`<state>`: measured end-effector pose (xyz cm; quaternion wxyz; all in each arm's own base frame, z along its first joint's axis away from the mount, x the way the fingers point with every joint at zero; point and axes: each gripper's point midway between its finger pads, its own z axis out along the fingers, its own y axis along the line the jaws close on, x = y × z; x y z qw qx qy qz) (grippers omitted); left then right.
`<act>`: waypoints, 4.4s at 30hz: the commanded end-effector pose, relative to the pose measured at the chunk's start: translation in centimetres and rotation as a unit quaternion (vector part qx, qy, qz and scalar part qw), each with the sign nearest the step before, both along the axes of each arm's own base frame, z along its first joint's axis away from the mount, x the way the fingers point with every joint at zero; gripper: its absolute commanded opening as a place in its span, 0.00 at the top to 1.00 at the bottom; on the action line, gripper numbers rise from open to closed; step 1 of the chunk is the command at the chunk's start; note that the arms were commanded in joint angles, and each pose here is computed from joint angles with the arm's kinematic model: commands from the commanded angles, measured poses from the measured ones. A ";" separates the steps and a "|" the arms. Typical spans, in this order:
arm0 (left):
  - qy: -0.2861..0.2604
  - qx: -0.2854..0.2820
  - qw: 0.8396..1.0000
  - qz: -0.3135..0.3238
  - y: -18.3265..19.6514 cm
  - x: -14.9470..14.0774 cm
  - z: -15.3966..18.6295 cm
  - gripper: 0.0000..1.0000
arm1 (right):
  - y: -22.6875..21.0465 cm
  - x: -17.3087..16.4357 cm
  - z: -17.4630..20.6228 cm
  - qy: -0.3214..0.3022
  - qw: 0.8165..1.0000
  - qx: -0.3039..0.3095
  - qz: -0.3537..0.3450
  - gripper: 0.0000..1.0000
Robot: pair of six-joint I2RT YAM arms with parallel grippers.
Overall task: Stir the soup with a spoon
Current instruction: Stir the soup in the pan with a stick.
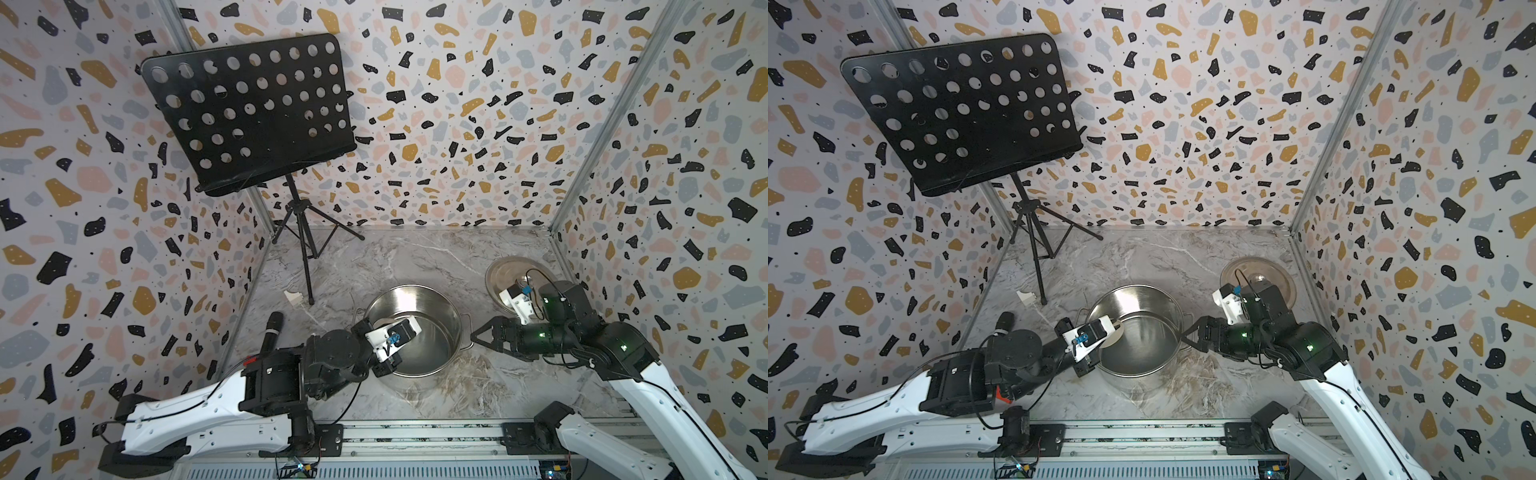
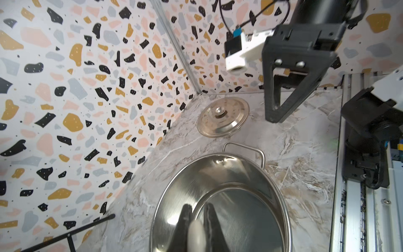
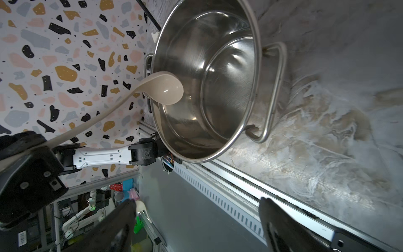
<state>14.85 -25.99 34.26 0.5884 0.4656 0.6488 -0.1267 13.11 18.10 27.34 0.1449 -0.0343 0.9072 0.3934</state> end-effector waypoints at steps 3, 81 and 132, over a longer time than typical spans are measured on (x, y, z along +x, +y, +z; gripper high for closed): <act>0.043 -0.036 0.995 0.077 0.2 3.6 -1.7 1.00 | -2.1 -0.7 0.2 -0.045 0.998 -0.049 0.007 0.08; 0.177 -0.090 0.980 0.033 -6.0 15.6 -5.3 1.00 | -5.5 -1.7 1.6 -0.105 0.987 -0.125 0.005 0.11; 0.132 -0.058 0.985 0.095 -1.6 15.8 -4.4 1.00 | -6.0 -1.4 1.7 -0.107 0.986 -0.131 -0.013 0.10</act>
